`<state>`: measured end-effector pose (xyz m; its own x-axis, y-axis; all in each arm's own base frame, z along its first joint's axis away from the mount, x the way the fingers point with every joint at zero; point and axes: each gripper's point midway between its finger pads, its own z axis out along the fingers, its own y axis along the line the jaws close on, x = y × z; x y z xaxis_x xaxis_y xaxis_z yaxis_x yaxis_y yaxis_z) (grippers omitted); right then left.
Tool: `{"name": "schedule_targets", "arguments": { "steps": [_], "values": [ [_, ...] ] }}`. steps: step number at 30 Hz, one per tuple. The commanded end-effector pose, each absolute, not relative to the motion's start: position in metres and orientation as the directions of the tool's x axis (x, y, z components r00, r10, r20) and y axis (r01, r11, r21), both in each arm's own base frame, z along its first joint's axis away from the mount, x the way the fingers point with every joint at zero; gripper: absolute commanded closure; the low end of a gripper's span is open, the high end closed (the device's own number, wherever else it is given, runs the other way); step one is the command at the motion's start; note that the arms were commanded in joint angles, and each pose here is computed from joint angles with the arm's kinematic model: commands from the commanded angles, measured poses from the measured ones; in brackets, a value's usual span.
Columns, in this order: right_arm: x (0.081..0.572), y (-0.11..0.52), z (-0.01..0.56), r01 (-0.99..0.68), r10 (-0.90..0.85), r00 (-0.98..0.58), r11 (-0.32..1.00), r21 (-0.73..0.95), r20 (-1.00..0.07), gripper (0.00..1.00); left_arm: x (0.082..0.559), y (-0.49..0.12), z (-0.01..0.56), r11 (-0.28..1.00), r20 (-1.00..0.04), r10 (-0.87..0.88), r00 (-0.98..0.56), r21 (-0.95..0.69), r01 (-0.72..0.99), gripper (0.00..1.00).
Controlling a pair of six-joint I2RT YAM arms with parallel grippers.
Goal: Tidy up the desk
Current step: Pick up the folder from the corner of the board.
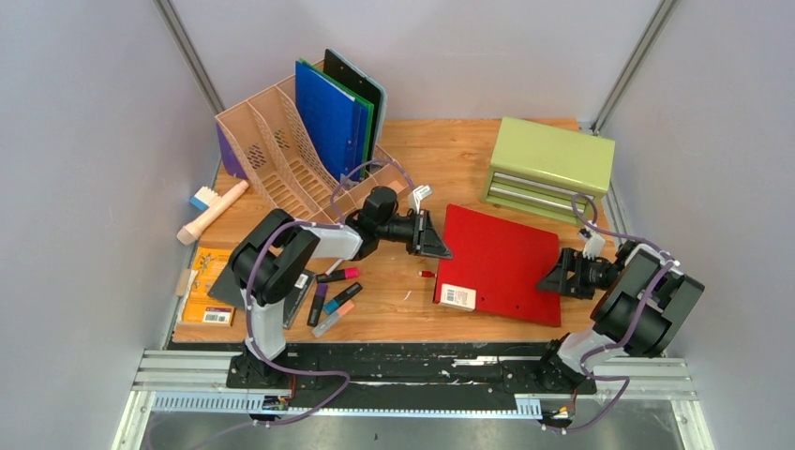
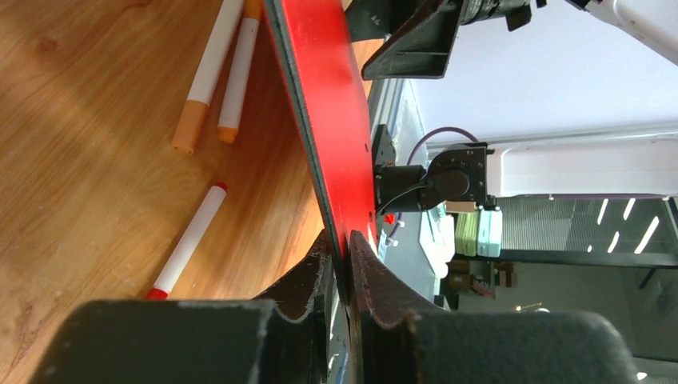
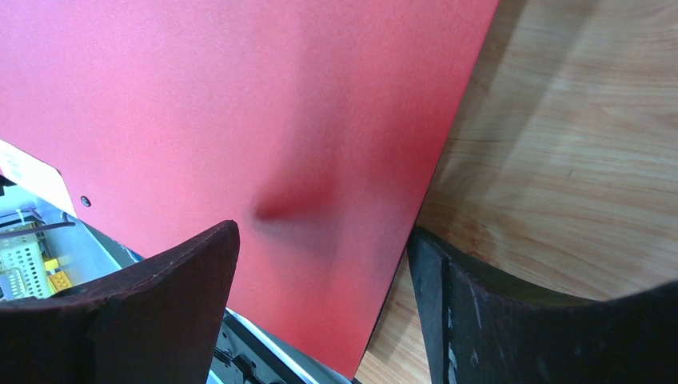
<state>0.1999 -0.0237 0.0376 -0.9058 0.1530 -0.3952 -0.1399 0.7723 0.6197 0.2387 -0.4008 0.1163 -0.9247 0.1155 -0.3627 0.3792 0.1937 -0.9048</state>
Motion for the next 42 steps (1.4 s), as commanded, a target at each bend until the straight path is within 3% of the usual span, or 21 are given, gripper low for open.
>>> {"name": "schedule_targets", "arguments": {
  "steps": [1,5,19,32,42],
  "values": [
    [0.199,-0.024,0.035,-0.191,0.101,-0.896,0.792,0.58,-0.433,0.22,0.243,-0.409,0.141,0.127,-0.438,0.132,-0.889,-0.882,0.453,0.88],
    [0.201,-0.028,0.04,-0.198,0.091,-0.888,0.808,0.554,-0.45,0.22,0.246,-0.407,0.15,0.113,-0.451,0.134,-0.882,-0.877,0.466,1.0],
    [0.218,-0.029,0.118,-0.298,0.05,-0.79,0.84,0.454,-0.611,0.16,0.249,-0.386,0.199,0.019,-0.515,0.139,-0.846,-0.853,0.522,1.0],
    [0.233,0.01,0.228,-0.461,0.002,-0.599,0.817,0.347,-0.8,0.15,0.235,-0.362,0.283,-0.128,-0.673,0.141,-0.726,-0.74,0.661,1.0],
    [0.255,0.022,0.314,-0.483,0.118,-0.47,0.795,0.366,-0.875,0.12,0.269,-0.321,0.315,0.023,-0.773,0.032,-0.634,-0.633,0.773,1.0]
  ]
}}
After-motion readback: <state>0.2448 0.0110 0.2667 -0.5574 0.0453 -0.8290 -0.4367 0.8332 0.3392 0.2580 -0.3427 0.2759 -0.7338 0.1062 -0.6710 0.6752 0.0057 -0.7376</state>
